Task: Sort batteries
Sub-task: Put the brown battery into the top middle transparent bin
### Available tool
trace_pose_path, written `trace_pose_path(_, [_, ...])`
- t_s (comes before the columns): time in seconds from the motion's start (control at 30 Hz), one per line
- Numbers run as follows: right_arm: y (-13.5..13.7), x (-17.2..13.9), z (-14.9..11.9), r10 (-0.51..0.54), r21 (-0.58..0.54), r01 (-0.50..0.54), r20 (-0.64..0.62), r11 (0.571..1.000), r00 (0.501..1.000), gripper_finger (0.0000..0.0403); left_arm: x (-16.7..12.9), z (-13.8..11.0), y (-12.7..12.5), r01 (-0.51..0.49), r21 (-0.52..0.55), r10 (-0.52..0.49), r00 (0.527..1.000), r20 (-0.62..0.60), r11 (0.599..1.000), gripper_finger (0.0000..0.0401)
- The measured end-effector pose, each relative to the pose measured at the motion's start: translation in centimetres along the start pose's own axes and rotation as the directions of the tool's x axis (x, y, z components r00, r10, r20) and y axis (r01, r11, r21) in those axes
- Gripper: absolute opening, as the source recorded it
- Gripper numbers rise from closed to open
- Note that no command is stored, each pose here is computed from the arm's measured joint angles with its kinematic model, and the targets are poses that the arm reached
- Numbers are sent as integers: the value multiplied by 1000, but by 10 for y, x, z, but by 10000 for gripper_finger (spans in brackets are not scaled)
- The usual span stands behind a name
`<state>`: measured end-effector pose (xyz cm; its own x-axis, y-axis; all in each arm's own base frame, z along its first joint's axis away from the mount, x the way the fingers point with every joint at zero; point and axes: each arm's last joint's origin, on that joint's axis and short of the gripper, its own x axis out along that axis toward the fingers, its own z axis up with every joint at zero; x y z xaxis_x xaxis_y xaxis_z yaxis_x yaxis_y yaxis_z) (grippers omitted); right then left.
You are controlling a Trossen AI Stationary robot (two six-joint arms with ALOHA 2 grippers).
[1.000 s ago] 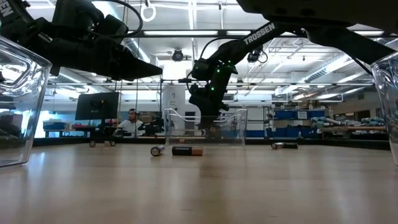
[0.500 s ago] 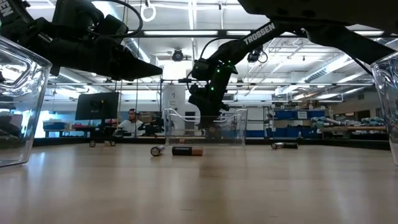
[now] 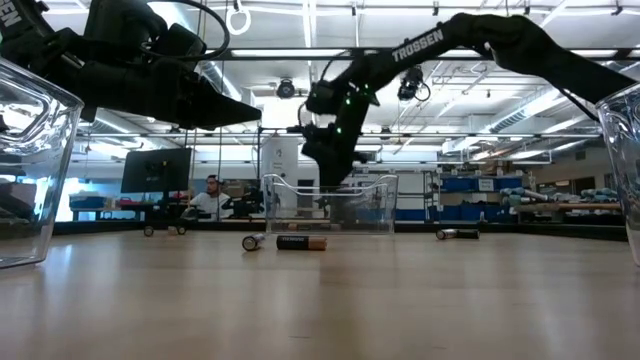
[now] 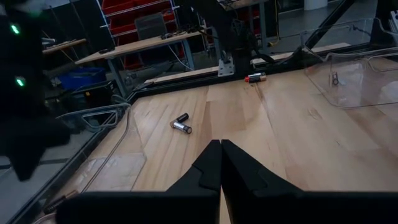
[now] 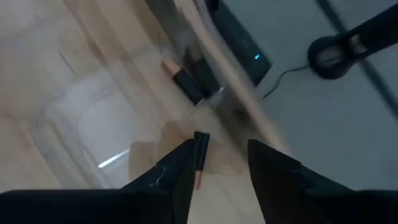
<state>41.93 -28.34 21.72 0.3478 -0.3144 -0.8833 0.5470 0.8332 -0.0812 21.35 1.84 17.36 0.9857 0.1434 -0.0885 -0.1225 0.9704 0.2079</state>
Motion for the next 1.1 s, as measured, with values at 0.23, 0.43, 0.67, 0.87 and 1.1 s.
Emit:
trace_pose_path(0.23, [31,-54,19,-37,-173,49,70,984,997,84,0,0,0,0,0,0,1000,0,1000,13])
trace_pose_path(0.43, [69,-86,10,13,-299,4,54,954,998,13,0,0,0,1,0,-1,1000,-1,1000,13])
trace_pose_path(0.67, [100,-93,0,51,-367,-31,46,930,998,7,0,0,0,0,0,0,1000,-1,1000,13])
trace_pose_path(0.87, [111,-77,-11,53,-386,-50,-3,921,999,5,0,0,0,1,0,-1,1000,-3,1000,13])
trace_pose_path(1.1, [115,-80,-31,69,-373,-53,30,926,997,4,0,-1,0,2,0,-2,1000,-7,1000,13])
